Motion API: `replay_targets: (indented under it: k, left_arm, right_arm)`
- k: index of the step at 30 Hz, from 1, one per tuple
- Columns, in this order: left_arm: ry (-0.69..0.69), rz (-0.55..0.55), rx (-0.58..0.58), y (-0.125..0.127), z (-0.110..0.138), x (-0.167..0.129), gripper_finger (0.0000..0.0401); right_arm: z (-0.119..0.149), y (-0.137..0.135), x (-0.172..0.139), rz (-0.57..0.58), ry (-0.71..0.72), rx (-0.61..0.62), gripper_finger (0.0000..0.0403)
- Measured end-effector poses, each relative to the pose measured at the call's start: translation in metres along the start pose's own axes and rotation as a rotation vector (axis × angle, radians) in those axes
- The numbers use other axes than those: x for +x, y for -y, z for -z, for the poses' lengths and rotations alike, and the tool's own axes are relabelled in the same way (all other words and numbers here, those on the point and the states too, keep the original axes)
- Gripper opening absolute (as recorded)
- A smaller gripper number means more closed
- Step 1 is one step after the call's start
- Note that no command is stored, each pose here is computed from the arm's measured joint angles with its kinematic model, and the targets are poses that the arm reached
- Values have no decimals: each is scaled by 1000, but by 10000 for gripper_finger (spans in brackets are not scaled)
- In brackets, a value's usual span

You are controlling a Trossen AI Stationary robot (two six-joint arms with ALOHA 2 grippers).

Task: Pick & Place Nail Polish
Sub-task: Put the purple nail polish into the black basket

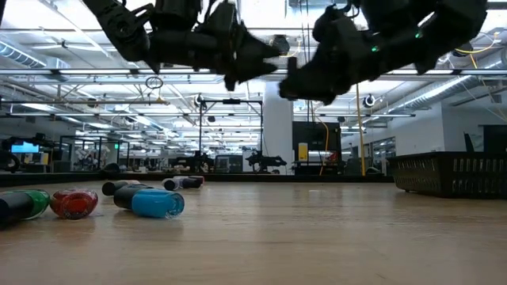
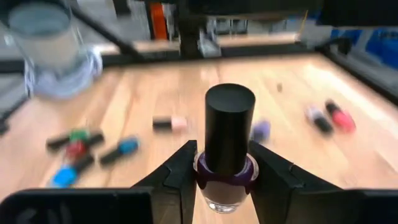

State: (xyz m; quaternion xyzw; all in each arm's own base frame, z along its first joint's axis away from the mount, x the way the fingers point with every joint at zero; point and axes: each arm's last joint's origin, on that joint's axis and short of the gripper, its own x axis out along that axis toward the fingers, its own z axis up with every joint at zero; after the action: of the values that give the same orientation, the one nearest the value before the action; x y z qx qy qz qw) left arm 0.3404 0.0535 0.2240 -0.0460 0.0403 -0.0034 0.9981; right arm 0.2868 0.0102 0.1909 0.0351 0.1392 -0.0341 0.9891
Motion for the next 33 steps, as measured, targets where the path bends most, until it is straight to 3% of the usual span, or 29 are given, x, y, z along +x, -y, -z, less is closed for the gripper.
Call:
replay_targets:
  k: [7,10,15,21,33]
  left_arm:
    - [-257,-380,40,-11,5,-21,240]
    - [-318,-465,52,-13,10,-25,241]
    - [-326,-490,57,-14,10,-25,241]
    - [-334,-502,52,-18,11,-27,241]
    - [-344,-514,14,-20,13,-27,241]
  right_arm:
    - [-4,-1,-53,67,-275,89,105]
    - [4,-5,-72,87,-418,132,105]
    - [17,-12,-99,166,-594,198,105]
    - [26,-29,-113,183,-672,213,105]
    - [51,-23,-125,358,-783,357,113]
